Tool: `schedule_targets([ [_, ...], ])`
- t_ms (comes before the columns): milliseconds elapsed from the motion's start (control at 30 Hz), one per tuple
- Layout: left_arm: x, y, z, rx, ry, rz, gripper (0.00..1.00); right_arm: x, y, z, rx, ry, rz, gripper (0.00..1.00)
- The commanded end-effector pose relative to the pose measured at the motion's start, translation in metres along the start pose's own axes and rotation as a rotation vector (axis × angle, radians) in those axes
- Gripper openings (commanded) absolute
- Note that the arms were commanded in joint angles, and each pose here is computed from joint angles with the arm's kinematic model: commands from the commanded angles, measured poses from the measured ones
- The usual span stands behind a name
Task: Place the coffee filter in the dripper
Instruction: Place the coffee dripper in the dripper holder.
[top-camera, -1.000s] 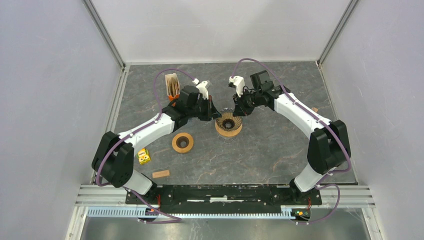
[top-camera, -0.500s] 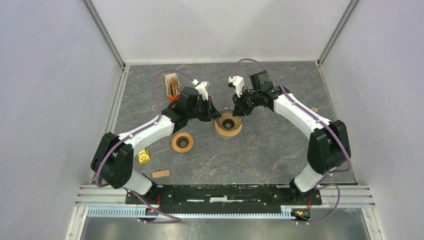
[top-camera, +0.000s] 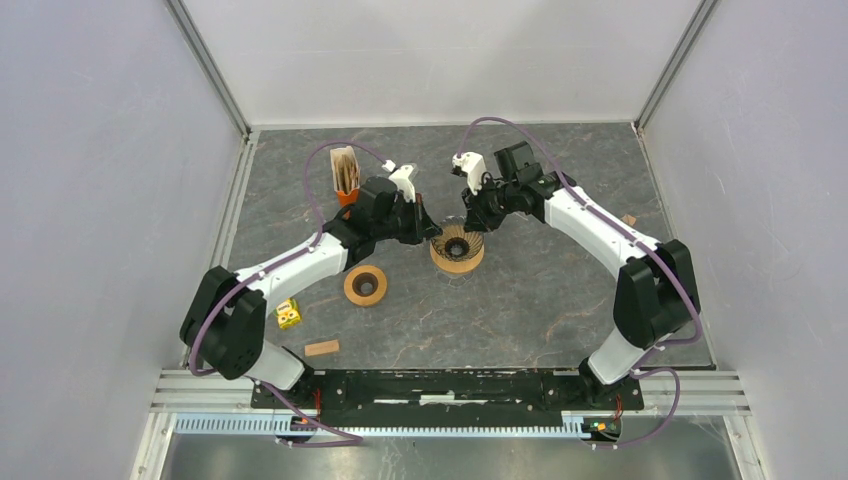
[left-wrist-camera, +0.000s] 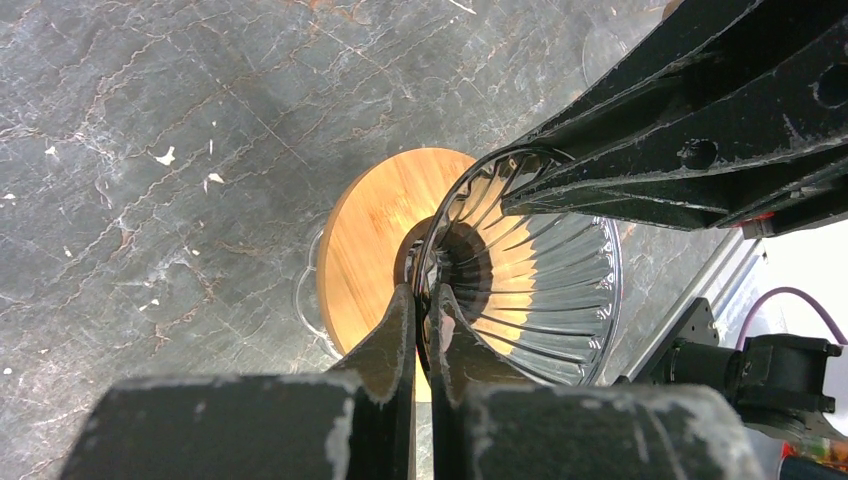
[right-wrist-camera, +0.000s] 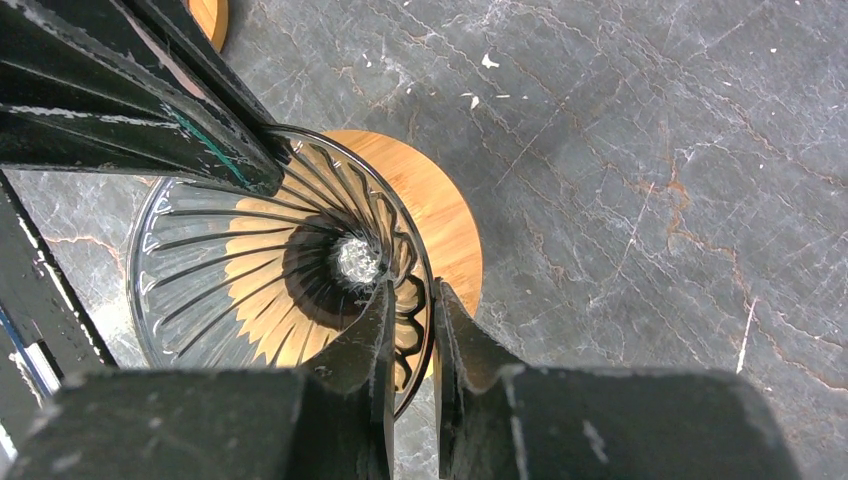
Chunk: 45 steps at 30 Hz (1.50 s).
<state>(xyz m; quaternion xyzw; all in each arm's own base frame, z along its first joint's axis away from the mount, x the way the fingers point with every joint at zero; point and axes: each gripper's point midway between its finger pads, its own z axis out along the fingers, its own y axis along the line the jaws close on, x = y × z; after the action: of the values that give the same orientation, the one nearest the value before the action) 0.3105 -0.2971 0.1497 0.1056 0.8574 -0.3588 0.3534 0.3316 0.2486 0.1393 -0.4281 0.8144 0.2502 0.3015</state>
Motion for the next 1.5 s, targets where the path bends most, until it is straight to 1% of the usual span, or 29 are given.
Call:
schedule_targets([
  [0, 0.064, 0.046, -0.001, -0.161, 0.195, 0.079, 0.02, 0.039, 0.01, 0.024, -0.047, 0.154, -0.083, 0.01],
  [133, 0.048, 0.043, -0.006, -0.162, 0.158, 0.088, 0.02, 0.025, 0.01, 0.019, -0.05, 0.132, -0.098, 0.09],
  [233, 0.039, 0.041, -0.008, -0.158, 0.141, 0.088, 0.07, 0.024, 0.01, 0.018, -0.055, 0.134, -0.094, 0.14],
  [333, 0.035, 0.039, -0.01, -0.156, 0.132, 0.088, 0.16, 0.025, 0.009, 0.018, -0.056, 0.141, -0.087, 0.17],
  [367, 0.034, 0.039, -0.01, -0.155, 0.132, 0.088, 0.17, 0.024, 0.009, 0.018, -0.06, 0.138, -0.086, 0.18],
  [467, 0.03, 0.036, -0.011, -0.149, 0.121, 0.089, 0.2, 0.023, 0.011, 0.018, -0.072, 0.138, -0.079, 0.19],
  [567, 0.025, 0.033, -0.013, -0.142, 0.108, 0.09, 0.3, 0.021, 0.013, 0.018, -0.087, 0.137, -0.076, 0.2],
  [767, 0.015, 0.029, -0.017, -0.131, 0.086, 0.09, 0.4, 0.023, 0.017, 0.019, -0.109, 0.141, -0.067, 0.21],
  [967, 0.004, 0.029, -0.019, -0.13, 0.062, 0.088, 0.48, 0.022, 0.018, 0.021, -0.127, 0.147, -0.067, 0.26],
  [1067, -0.003, 0.026, -0.02, -0.122, 0.05, 0.088, 0.5, 0.02, 0.017, 0.021, -0.127, 0.15, -0.072, 0.29],
  [1167, -0.008, 0.023, -0.024, -0.114, 0.041, 0.096, 0.51, 0.019, 0.017, 0.019, -0.127, 0.15, -0.075, 0.31],
  [1267, -0.01, 0.023, -0.027, -0.116, 0.037, 0.102, 0.56, 0.016, 0.015, 0.017, -0.113, 0.146, -0.079, 0.36],
  [1333, -0.015, 0.022, -0.031, -0.112, 0.027, 0.108, 0.6, 0.011, 0.014, 0.013, -0.106, 0.138, -0.081, 0.42],
  [1400, -0.021, 0.021, -0.035, -0.111, 0.017, 0.119, 0.66, 0.004, 0.011, 0.008, -0.094, 0.118, -0.085, 0.48],
  [1467, -0.027, 0.021, -0.04, -0.111, 0.004, 0.132, 0.73, -0.004, 0.009, 0.003, -0.082, 0.098, -0.089, 0.52],
])
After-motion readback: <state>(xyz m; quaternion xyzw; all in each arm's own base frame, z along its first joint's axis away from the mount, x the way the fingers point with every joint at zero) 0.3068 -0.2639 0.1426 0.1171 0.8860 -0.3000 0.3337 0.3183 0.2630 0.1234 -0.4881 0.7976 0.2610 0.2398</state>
